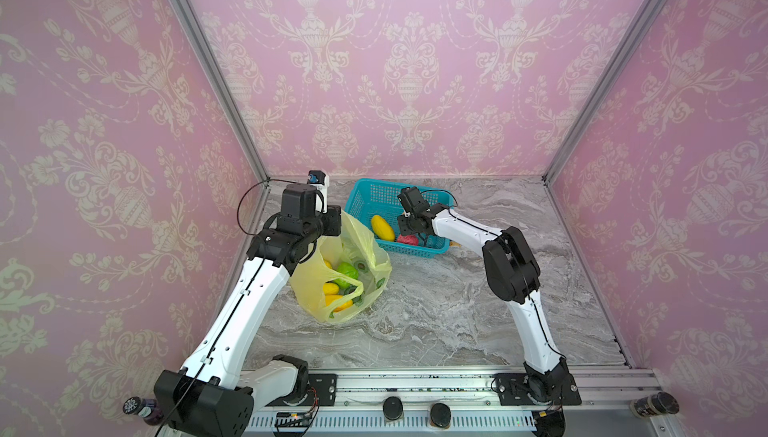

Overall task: Untie the knot of the plastic bag and take out the fruit
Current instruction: 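Lower the mango into the basket and open the right gripper, then move the right gripper back into the bag mouth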

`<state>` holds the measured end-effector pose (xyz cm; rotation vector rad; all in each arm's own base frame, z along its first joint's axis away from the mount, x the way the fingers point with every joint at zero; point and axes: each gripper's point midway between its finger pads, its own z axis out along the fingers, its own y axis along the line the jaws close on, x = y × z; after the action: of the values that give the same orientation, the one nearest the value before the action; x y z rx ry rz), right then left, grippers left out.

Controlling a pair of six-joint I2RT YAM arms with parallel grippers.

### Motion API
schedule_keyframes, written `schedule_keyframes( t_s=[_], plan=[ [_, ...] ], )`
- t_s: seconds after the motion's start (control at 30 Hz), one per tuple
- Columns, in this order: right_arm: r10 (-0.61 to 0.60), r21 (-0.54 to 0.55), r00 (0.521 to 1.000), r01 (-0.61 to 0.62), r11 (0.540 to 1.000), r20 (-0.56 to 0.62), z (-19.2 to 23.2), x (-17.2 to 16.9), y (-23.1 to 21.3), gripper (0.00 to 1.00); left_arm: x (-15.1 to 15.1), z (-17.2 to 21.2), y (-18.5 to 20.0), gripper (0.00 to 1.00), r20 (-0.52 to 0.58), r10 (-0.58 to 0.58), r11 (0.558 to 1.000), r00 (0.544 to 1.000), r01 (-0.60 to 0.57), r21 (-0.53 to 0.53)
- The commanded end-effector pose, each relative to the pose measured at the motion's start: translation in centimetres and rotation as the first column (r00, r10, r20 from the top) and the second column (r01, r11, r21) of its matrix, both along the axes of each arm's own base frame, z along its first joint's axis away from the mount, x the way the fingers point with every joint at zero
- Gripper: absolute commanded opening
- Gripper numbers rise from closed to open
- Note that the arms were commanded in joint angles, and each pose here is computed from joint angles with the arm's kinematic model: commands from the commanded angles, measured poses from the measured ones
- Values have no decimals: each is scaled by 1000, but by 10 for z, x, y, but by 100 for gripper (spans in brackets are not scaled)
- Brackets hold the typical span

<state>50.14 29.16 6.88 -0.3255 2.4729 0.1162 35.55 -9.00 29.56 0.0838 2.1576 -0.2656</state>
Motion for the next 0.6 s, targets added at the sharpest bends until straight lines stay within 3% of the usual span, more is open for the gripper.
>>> schedule_keyframes(
  t_s=[0.0, 0.07, 0.2, 0.37, 0.43, 0.57],
  plan=[
    [13, 30, 999, -14, 999, 29, 26, -6, -4, 57, 1, -3, -4, 4, -7, -36, 999, 999, 36, -15],
    [12, 48, 998, -14, 999, 58, 41, -10, -7, 69, 2, -4, -5, 4, -16, -44, 999, 999, 43, -16],
    [2, 80, 995, -11, 997, 104, 73, -26, -17, 78, -3, -3, -13, 0, 7, -103, 994, 995, 103, -22],
    [-36, 169, 977, 0, 986, 209, 124, -63, -39, 80, -2, -5, -12, 0, -9, -95, 995, 995, 94, -21],
    [-38, 202, 961, -18, 979, 274, 143, -86, -44, 82, -3, -6, -16, 5, -15, -119, 993, 993, 119, -29],
    [31, 256, 919, -142, 956, 392, 169, -145, -39, 81, -4, -5, -13, 10, -10, -109, 994, 994, 108, -18]
  ],
)
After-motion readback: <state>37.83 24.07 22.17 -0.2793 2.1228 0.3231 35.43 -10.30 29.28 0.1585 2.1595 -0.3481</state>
